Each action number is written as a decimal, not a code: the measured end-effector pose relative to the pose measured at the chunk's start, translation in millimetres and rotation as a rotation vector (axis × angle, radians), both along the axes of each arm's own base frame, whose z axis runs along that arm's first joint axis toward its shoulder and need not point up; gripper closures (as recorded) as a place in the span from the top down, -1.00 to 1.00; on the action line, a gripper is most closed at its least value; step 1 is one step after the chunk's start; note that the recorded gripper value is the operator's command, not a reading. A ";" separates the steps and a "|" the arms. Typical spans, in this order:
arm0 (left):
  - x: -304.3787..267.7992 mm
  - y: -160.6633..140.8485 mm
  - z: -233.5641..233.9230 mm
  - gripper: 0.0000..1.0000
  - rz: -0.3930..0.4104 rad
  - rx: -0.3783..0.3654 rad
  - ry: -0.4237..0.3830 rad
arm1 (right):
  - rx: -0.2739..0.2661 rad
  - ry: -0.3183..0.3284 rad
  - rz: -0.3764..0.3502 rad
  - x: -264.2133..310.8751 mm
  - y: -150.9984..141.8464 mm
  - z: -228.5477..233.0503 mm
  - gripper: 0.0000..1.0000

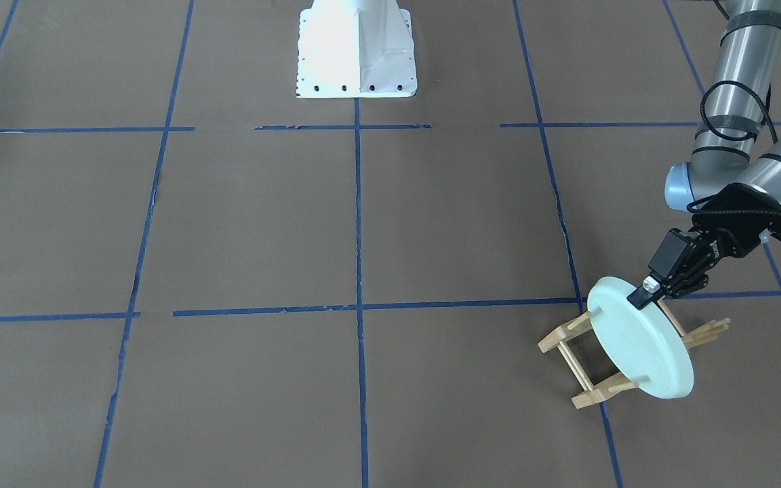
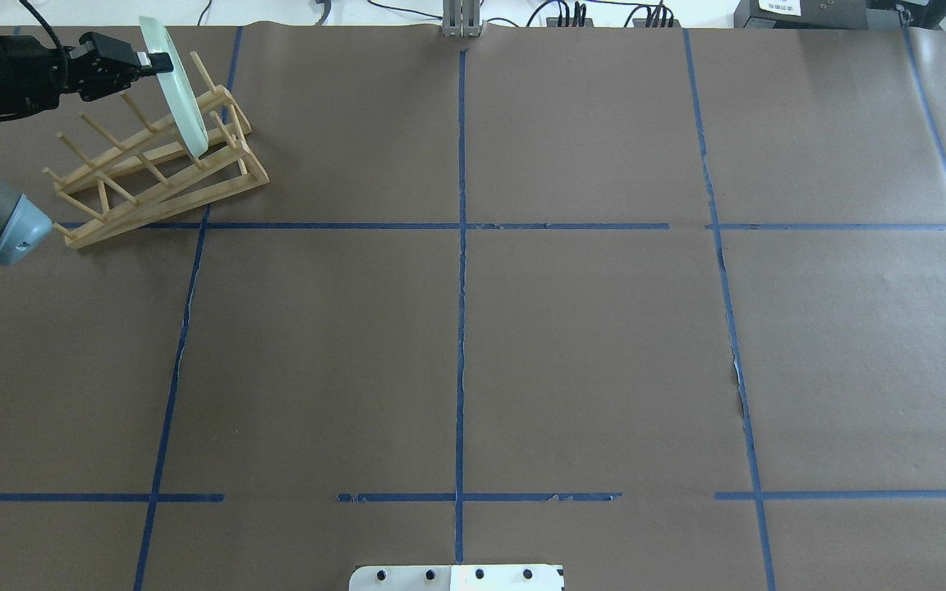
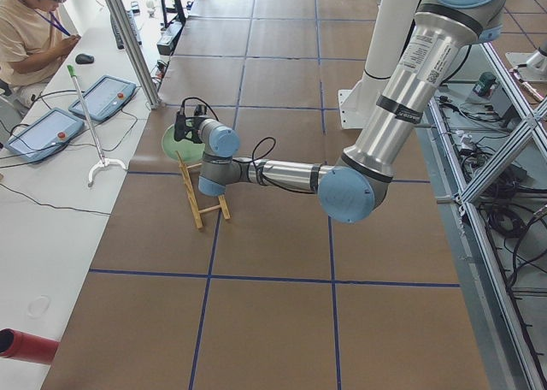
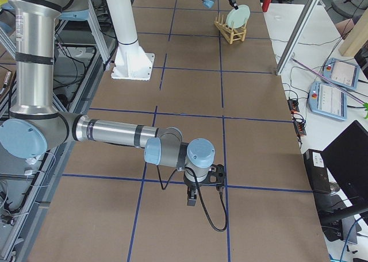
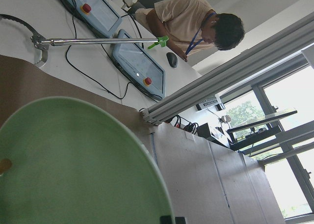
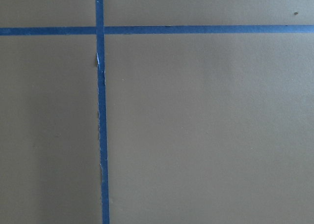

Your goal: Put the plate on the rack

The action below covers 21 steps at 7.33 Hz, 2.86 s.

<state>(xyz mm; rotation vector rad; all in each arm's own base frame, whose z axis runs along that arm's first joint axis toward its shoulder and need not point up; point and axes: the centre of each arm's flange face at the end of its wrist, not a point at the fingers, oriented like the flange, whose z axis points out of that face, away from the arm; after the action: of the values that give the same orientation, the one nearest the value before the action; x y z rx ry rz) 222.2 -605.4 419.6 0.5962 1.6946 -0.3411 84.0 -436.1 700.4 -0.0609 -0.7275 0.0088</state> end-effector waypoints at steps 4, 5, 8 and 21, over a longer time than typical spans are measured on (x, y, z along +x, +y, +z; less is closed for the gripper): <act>5.3 -3.9 -9.8 1.00 -0.017 -0.009 0.004 | 0.000 0.000 0.000 0.0 0.0 0.0 1.00; 3.3 -5.0 -17.2 1.00 -0.020 -0.014 0.000 | 0.000 0.000 0.000 0.0 0.0 0.0 1.00; -44.5 0.9 -34.6 1.00 -0.008 -0.039 -0.044 | 0.000 0.000 0.000 0.0 0.0 0.0 1.00; -312.2 83.3 241.0 1.00 0.452 -0.238 -1.046 | 0.000 0.000 0.001 0.0 0.0 -0.2 1.00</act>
<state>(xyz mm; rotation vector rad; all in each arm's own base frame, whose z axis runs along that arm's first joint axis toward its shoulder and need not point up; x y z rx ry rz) -89.9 -522.2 660.7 0.1296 0.7160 0.1060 84.0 -436.1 700.1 -0.0610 -0.7274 0.0096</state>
